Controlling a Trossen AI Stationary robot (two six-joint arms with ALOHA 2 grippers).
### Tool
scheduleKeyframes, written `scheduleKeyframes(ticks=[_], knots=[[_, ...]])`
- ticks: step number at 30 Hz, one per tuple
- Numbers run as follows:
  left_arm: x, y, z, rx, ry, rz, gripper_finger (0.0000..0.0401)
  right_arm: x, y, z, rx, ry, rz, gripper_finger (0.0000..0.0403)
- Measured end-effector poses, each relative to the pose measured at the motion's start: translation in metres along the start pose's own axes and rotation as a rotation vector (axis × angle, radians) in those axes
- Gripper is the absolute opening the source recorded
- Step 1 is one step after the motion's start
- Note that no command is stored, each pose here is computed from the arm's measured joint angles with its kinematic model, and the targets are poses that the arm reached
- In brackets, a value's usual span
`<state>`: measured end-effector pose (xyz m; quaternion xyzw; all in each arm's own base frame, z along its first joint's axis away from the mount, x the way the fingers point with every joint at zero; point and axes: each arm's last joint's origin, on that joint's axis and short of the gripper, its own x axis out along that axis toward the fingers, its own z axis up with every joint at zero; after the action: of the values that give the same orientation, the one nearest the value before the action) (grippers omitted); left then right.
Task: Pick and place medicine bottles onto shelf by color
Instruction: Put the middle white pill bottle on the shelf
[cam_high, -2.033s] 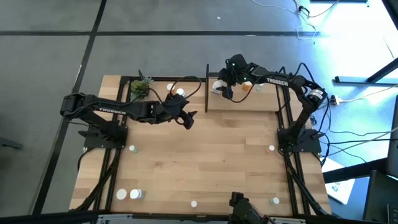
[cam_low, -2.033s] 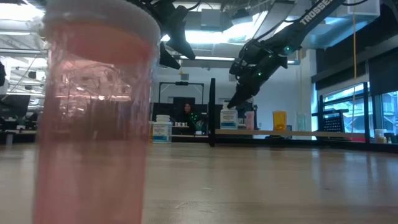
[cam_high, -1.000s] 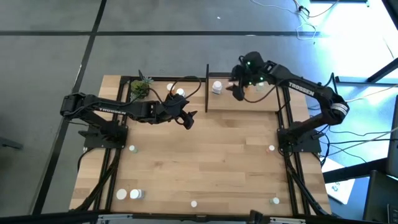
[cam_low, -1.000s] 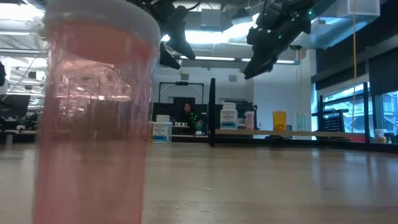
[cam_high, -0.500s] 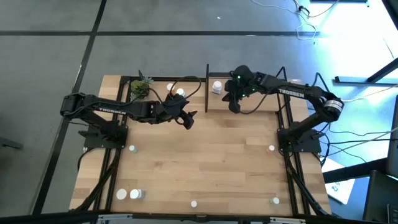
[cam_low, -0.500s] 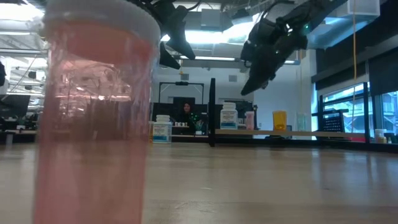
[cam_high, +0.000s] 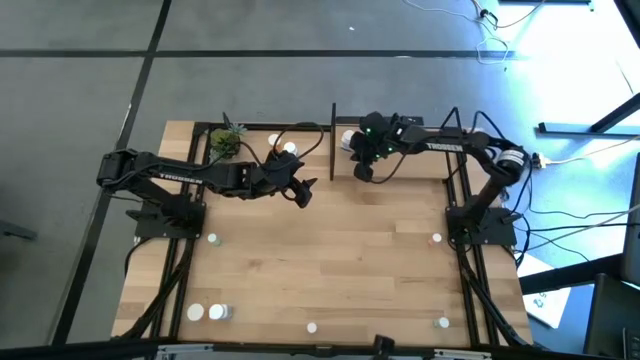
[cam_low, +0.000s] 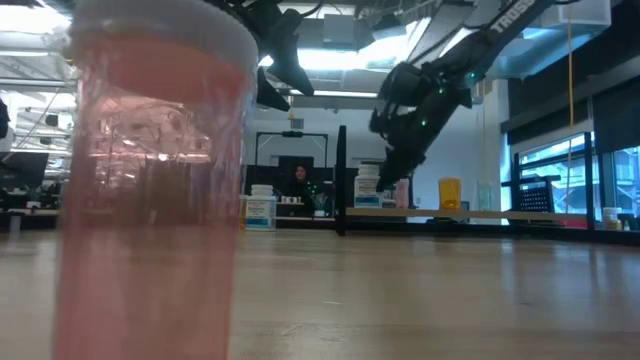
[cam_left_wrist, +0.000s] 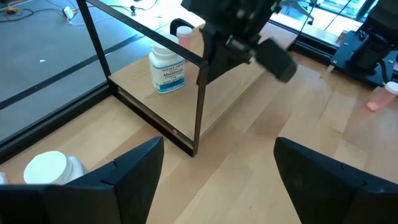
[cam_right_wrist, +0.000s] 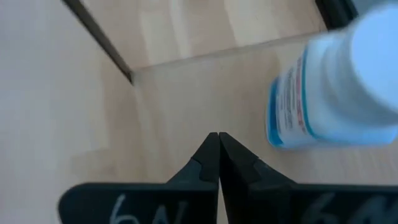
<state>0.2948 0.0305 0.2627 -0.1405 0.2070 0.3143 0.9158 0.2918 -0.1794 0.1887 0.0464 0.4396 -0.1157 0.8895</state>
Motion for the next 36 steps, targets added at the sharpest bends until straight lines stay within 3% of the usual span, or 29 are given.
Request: scheduleKeyframes(ticks=[15,28,32,36], knots=[[0.0,0.0,0.0,0.0,0.0,0.0,0.0298,0.012,-0.008,0.004,-0.061,-0.029,-0.173,0.0002],[0.0,0.0,0.0,0.0,0.0,0.0,0.0299,0.011,-0.012,0.012,-0.125,-0.101,-0.232,0.0002],[0.0,0.0,0.0,0.0,0.0,0.0,0.0299,0.011,-0.013,0.011,-0.121,-0.09,-0.227,0.0002],[0.0,0.0,0.0,0.0,0.0,0.0,0.0299,0.012,-0.009,0.003,-0.14,-0.03,-0.133,0.0002]])
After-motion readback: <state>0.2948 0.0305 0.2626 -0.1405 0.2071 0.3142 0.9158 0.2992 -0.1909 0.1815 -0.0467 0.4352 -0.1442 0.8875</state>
